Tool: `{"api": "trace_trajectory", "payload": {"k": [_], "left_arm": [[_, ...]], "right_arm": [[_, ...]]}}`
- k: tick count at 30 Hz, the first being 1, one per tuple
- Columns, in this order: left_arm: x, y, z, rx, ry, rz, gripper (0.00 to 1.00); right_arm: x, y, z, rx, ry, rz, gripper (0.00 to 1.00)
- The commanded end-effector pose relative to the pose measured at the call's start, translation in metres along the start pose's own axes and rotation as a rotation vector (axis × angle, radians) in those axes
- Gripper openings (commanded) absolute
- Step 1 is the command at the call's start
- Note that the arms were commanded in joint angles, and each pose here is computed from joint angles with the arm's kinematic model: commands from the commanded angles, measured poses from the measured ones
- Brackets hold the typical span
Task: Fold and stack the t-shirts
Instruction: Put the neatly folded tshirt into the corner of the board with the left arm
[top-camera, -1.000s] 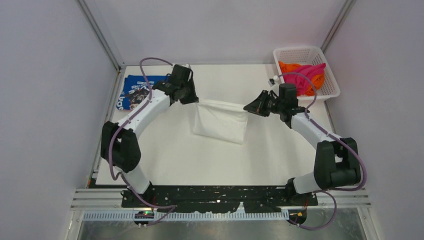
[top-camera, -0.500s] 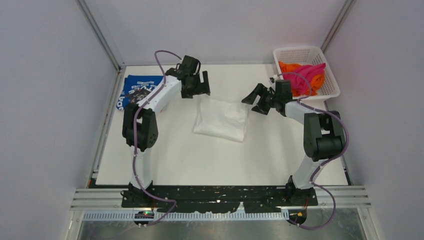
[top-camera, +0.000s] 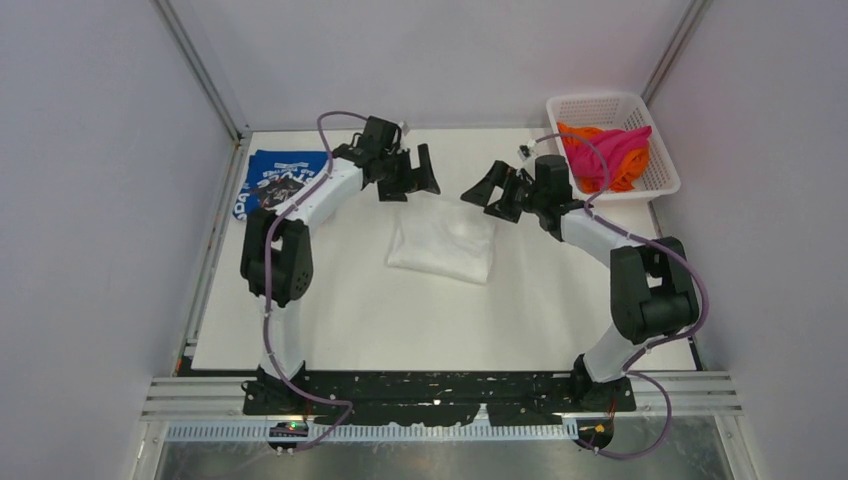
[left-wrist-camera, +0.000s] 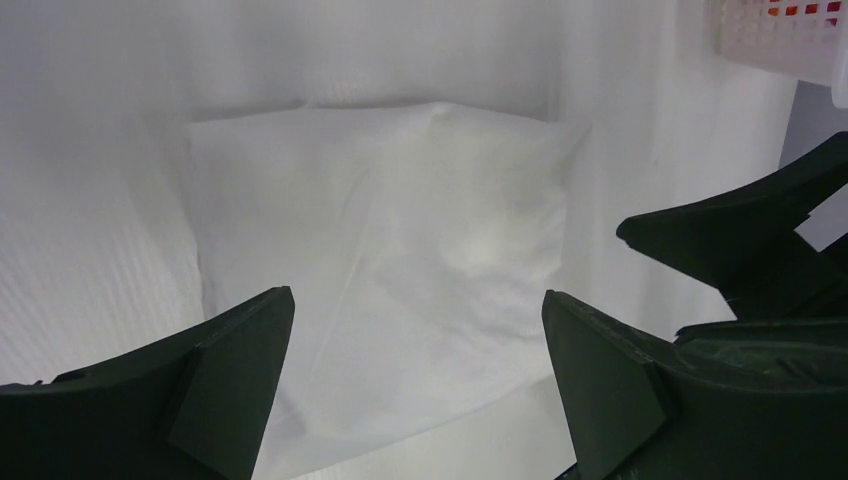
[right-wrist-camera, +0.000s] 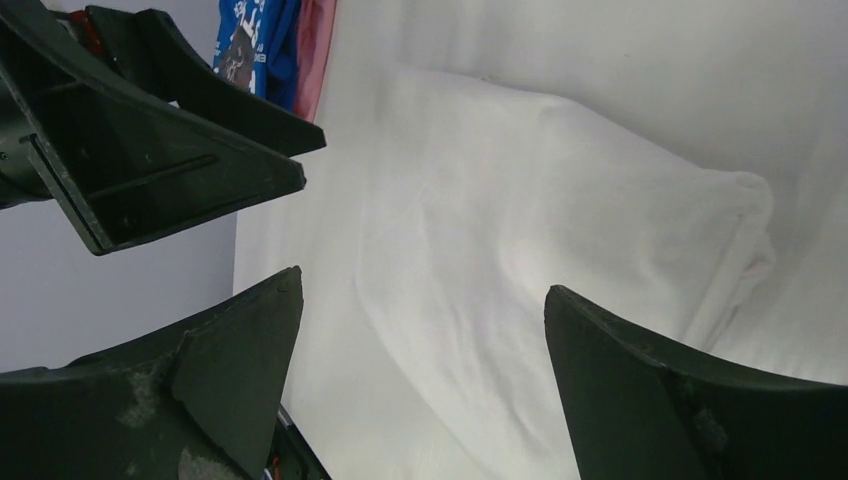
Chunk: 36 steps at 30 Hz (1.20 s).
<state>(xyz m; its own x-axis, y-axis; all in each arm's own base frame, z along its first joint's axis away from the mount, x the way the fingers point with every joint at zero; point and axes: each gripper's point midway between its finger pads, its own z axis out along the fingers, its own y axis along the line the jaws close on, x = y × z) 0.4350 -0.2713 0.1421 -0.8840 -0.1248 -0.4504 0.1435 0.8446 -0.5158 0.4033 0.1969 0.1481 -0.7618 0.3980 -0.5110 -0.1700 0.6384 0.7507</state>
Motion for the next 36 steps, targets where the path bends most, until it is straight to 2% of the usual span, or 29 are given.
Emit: {"api": "trace_trajectory", "payload": {"k": [1, 4, 9, 13, 17, 21, 23, 28, 31, 36], "left_arm": [[-0.01, -0.005, 0.031, 0.048, -0.017, -0.055, 1.0], [0.006, -0.001, 0.053, 0.06, 0.083, -0.119, 1.0], [0.055, 0.014, 0.068, 0.009, 0.192, -0.172, 1.0], [0.099, 0.026, 0.053, -0.058, 0.243, -0.171, 1.0], [0.149, 0.04, 0.029, -0.12, 0.288, -0.147, 1.0], [0.171, 0.037, -0.001, -0.152, 0.254, -0.094, 1.0], [0.168, 0.032, -0.013, -0.155, 0.209, -0.065, 1.0], [0.138, 0.022, -0.036, -0.174, 0.088, -0.008, 1.0], [0.134, 0.02, -0.048, -0.176, 0.063, -0.001, 1.0], [0.155, 0.033, -0.048, -0.187, 0.088, -0.026, 1.0]], "right_arm": [[-0.006, 0.004, 0.027, -0.058, -0.003, 0.008, 0.96], [-0.01, -0.008, 0.048, -0.044, 0.004, 0.044, 0.95], [0.019, -0.051, 0.062, 0.048, 0.058, 0.098, 0.95], [0.065, -0.076, 0.046, 0.111, 0.13, 0.126, 0.95], [0.109, -0.078, 0.021, 0.132, 0.182, 0.126, 0.95], [0.141, -0.072, -0.006, 0.151, 0.214, 0.099, 0.95], [0.139, -0.066, -0.016, 0.149, 0.193, 0.066, 0.95], [0.093, -0.043, -0.03, 0.19, 0.076, -0.054, 0.96], [0.059, -0.01, -0.047, 0.156, -0.025, -0.119, 0.95], [0.045, 0.006, -0.092, 0.192, -0.147, -0.163, 0.96]]}}
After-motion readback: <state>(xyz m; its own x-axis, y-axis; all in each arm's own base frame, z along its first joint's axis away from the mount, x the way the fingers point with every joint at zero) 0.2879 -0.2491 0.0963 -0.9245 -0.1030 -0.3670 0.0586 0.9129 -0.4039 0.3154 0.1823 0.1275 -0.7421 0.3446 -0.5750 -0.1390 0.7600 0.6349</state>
